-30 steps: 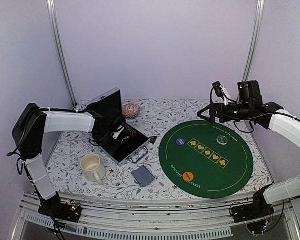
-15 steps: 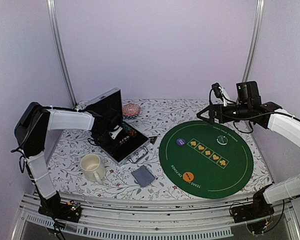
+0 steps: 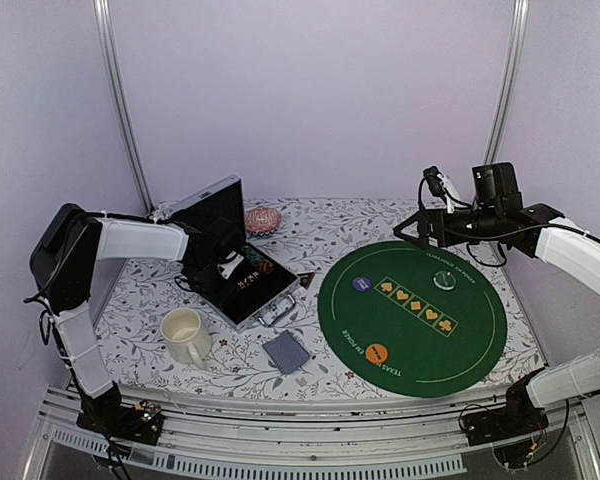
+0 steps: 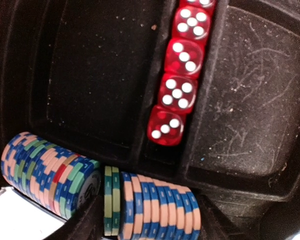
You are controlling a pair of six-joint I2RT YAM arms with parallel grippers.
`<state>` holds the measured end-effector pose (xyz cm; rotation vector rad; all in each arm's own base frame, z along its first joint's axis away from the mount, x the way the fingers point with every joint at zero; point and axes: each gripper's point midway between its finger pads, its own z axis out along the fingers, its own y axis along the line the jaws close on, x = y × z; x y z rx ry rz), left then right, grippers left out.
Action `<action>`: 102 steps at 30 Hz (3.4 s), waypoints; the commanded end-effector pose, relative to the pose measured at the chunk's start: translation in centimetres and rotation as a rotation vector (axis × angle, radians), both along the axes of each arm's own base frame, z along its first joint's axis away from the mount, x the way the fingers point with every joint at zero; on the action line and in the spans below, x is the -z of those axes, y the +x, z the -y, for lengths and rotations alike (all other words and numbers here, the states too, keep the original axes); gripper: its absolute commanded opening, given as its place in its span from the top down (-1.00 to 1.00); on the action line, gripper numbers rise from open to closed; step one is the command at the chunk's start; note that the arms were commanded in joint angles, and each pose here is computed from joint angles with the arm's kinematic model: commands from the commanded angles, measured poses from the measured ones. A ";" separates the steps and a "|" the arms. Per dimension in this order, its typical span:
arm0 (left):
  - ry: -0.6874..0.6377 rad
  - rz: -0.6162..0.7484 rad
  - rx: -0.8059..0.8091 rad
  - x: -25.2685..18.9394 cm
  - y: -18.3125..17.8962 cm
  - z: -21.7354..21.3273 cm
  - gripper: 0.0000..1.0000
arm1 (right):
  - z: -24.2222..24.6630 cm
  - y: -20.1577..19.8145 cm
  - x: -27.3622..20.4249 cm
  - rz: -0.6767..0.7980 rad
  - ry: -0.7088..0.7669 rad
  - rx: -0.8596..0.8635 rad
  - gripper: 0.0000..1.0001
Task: Distribute texas hold em gaming equipment
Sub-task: Pick up the pile of poker chips from the chip case, then adjust the poker chips pile.
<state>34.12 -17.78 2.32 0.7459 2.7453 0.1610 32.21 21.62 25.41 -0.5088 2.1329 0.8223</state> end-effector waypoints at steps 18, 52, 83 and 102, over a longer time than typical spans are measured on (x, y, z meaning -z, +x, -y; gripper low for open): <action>-0.242 0.180 0.005 -9.4 1.4 2.1 1.00 | -0.3 -0.2 -2.1 0.024 0.024 -0.006 -0.98; -1.204 -0.335 0.225 -10.2 -11.4 31.9 1.00 | -0.7 -6.3 5.7 -0.142 -0.167 0.126 -0.89; -1.335 -0.289 0.026 -1.1 -5.9 32.7 1.00 | -10.4 -7.4 15.4 0.054 -0.394 -0.202 -0.75; -1.381 -0.323 0.003 -0.9 -5.9 32.0 1.00 | -10.0 -3.6 21.0 0.060 -0.405 -0.233 -0.07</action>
